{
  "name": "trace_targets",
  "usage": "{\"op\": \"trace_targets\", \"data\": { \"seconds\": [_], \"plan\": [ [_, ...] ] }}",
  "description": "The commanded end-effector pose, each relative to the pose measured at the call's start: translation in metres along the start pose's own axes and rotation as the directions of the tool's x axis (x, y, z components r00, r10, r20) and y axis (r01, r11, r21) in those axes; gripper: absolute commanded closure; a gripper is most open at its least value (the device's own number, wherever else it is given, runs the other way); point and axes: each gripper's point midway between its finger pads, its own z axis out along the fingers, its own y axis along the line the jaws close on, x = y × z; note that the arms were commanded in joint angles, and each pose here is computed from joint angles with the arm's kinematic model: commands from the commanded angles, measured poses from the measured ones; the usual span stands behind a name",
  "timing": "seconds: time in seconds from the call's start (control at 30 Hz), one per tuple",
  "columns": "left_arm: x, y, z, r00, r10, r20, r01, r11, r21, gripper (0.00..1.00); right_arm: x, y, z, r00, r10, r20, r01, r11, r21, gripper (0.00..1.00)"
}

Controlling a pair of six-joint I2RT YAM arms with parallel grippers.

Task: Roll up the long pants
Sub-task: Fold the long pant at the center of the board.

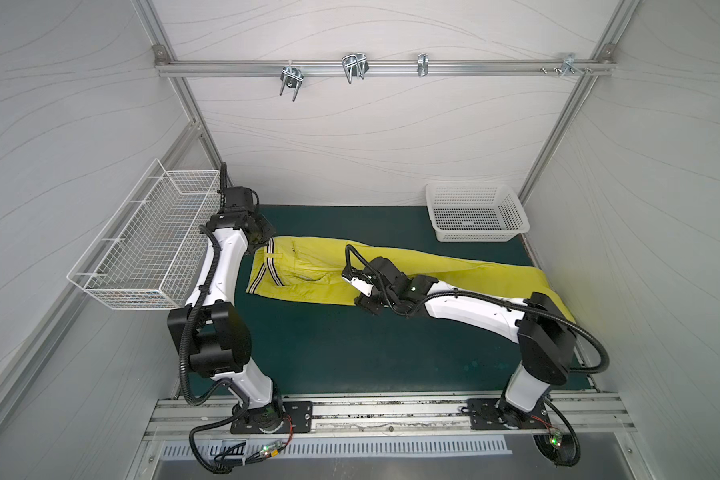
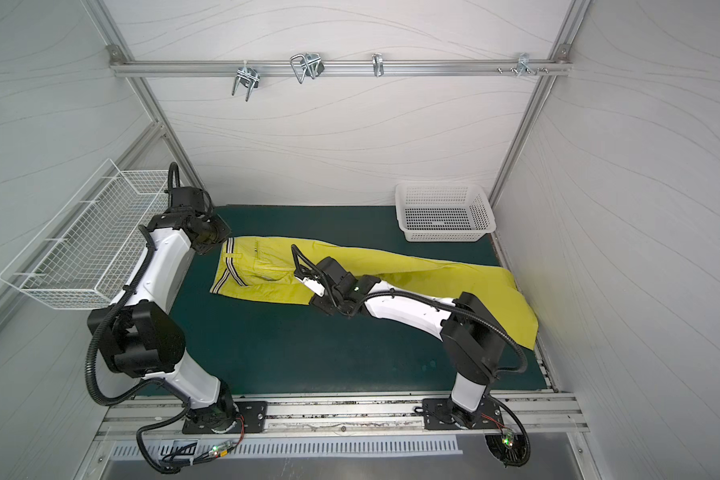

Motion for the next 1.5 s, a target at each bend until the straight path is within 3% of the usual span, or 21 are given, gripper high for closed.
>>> {"op": "trace_targets", "data": {
  "seconds": [0.0, 0.17, 0.37, 0.5, 0.57, 0.63, 0.67, 0.7, 0.77, 0.87, 0.97, 1.1, 1.17, 1.33, 1.47],
  "plan": [
    [-0.044, -0.005, -0.040, 0.986, -0.043, 0.161, 0.037, 0.998, 0.043, 1.00, -0.045, -0.016, 0.018, 0.986, -0.134, 0.102, 0.127, 0.989, 0.075, 0.29],
    [-0.048, -0.011, -0.055, 0.983, -0.054, 0.176, 0.038, 0.995, 0.092, 1.00, -0.069, -0.007, 0.058, 0.983, -0.138, 0.118, 0.144, 0.989, -0.037, 0.27],
    [-0.056, -0.035, -0.071, 0.984, -0.056, 0.168, 0.022, 0.980, 0.196, 1.00, -0.096, 0.014, 0.064, 0.967, -0.104, 0.232, 0.146, 0.974, -0.172, 0.27],
    [-0.063, -0.044, -0.080, 0.982, -0.059, 0.180, 0.016, 0.973, 0.229, 1.00, -0.110, 0.019, 0.079, 0.968, -0.090, 0.233, 0.140, 0.968, -0.207, 0.30],
    [-0.067, -0.050, -0.086, 0.979, -0.057, 0.194, 0.004, 0.965, 0.262, 1.00, -0.115, 0.023, 0.088, 0.971, -0.065, 0.231, 0.121, 0.963, -0.241, 0.43],
    [-0.070, -0.055, -0.093, 0.976, -0.056, 0.210, -0.005, 0.960, 0.281, 1.00, -0.119, 0.025, 0.093, 0.972, -0.035, 0.232, 0.098, 0.958, -0.268, 0.78],
    [-0.072, -0.055, -0.095, 0.975, -0.053, 0.218, -0.012, 0.959, 0.284, 1.00, -0.121, 0.027, 0.095, 0.972, -0.023, 0.233, 0.090, 0.956, -0.280, 0.83],
    [-0.074, -0.055, -0.098, 0.972, -0.052, 0.227, -0.014, 0.959, 0.283, 1.00, -0.121, 0.027, 0.095, 0.972, -0.018, 0.235, 0.087, 0.954, -0.286, 0.81],
    [-0.073, -0.052, -0.099, 0.975, -0.050, 0.216, -0.011, 0.963, 0.271, 1.00, -0.119, 0.025, 0.095, 0.974, -0.005, 0.226, 0.070, 0.956, -0.284, 0.65],
    [-0.055, -0.046, -0.090, 0.988, -0.069, 0.140, 0.030, 0.964, 0.263, 1.00, -0.108, 0.021, 0.088, 0.981, 0.024, 0.193, 0.036, 0.953, -0.302, 0.56],
    [-0.026, -0.044, -0.073, 0.994, -0.101, 0.046, 0.082, 0.949, 0.305, 1.00, -0.093, 0.008, 0.073, 0.982, 0.104, 0.159, -0.052, 0.952, -0.303, 0.53],
    [0.001, -0.027, -0.054, 0.994, -0.110, 0.002, 0.105, 0.956, 0.274, 0.98, -0.071, -0.019, 0.046, 0.967, 0.215, 0.134, -0.172, 0.947, -0.272, 0.51],
    [0.012, -0.024, -0.050, 0.994, -0.105, -0.020, 0.107, 0.959, 0.263, 0.98, -0.056, -0.042, 0.031, 0.957, 0.272, 0.098, -0.250, 0.948, -0.197, 0.50],
    [0.042, -0.050, -0.054, 0.999, 0.026, -0.024, -0.019, 0.970, 0.241, 0.96, -0.010, -0.089, -0.013, 0.918, 0.397, -0.001, -0.396, 0.915, -0.081, 0.45],
    [0.092, -0.074, -0.047, 0.985, 0.127, -0.115, -0.095, 0.963, 0.251, 0.90, 0.050, -0.125, -0.050, 0.862, 0.500, -0.084, -0.495, 0.866, 0.069, 0.43]
  ]
}}
